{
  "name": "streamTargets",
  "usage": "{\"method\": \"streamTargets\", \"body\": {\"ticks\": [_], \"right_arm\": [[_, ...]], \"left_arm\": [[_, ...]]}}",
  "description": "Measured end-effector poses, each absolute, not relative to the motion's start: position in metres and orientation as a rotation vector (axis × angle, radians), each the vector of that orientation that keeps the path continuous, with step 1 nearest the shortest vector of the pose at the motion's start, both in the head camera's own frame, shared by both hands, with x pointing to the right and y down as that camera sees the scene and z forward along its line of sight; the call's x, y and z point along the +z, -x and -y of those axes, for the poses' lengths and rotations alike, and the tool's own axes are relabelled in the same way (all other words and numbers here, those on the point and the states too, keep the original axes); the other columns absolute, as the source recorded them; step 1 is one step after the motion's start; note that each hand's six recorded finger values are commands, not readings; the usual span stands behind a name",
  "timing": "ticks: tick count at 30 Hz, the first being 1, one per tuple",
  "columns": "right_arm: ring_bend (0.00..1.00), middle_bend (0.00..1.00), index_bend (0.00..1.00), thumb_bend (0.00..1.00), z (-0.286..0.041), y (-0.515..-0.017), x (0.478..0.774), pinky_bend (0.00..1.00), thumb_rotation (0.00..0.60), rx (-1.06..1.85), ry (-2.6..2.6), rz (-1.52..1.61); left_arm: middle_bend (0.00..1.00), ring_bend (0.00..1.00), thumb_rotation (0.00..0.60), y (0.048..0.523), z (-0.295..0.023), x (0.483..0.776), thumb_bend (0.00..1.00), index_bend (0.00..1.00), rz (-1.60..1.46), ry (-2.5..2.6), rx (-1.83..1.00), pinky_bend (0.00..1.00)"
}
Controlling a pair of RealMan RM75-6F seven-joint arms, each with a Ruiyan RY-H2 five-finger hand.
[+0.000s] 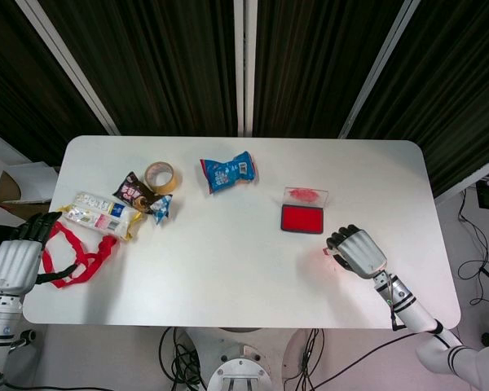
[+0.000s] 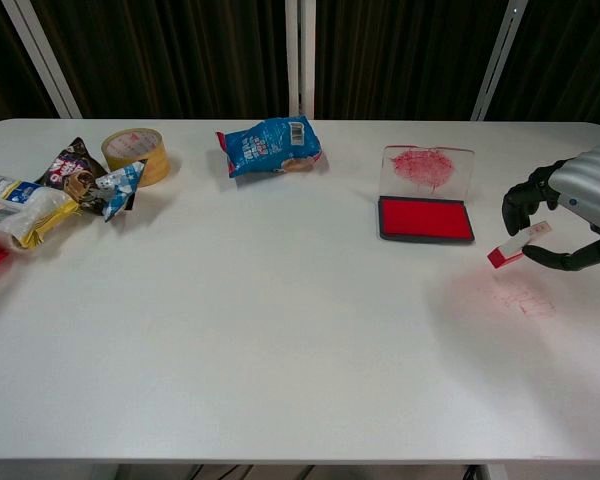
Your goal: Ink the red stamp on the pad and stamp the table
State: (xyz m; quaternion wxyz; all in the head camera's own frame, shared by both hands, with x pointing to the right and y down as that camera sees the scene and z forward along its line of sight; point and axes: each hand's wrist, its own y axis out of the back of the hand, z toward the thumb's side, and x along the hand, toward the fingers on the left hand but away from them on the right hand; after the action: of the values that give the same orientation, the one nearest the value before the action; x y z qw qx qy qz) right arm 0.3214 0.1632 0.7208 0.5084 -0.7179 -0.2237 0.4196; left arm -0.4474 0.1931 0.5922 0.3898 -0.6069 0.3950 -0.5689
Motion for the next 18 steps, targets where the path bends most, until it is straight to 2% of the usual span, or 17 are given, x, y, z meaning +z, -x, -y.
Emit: {"method": "streamTargets", "body": {"ticks": [3,5,12,18], "right_arm": [[0.68,0.52,0.62,0.36,-0.159,-0.321,0.718,0.87,0.600,1.006,1.728,0.548],[0.70,0.53,0.62,0.36,-0.157,-0.319,0.717,0.90,0.600,1.004,1.731,0.551],[0.70,0.54,0.63,0.36,-0.141,-0.311,0.722,0.90,0.600,1.046,1.796,0.557],[0.72,0.54,0.64,0.36,-0.111,-0.297,0.726,0.90,0.600,1.138,1.875,0.600]], "left_arm": [[0.12,0.11,0.474,0.448,-0.193,0.592,0.03,0.09,-1.005,1.543,-1.447,0.25],[0.12,0.11,0.472,0.448,-0.193,0.592,0.03,0.09,-1.005,1.545,-1.448,0.25],[0.12,0.11,0.475,0.448,-0.192,0.594,0.03,0.09,-1.002,1.556,-1.450,0.25],[0.12,0.11,0.476,0.450,-0.191,0.596,0.03,0.09,-1.005,1.558,-1.455,0.25]]}}
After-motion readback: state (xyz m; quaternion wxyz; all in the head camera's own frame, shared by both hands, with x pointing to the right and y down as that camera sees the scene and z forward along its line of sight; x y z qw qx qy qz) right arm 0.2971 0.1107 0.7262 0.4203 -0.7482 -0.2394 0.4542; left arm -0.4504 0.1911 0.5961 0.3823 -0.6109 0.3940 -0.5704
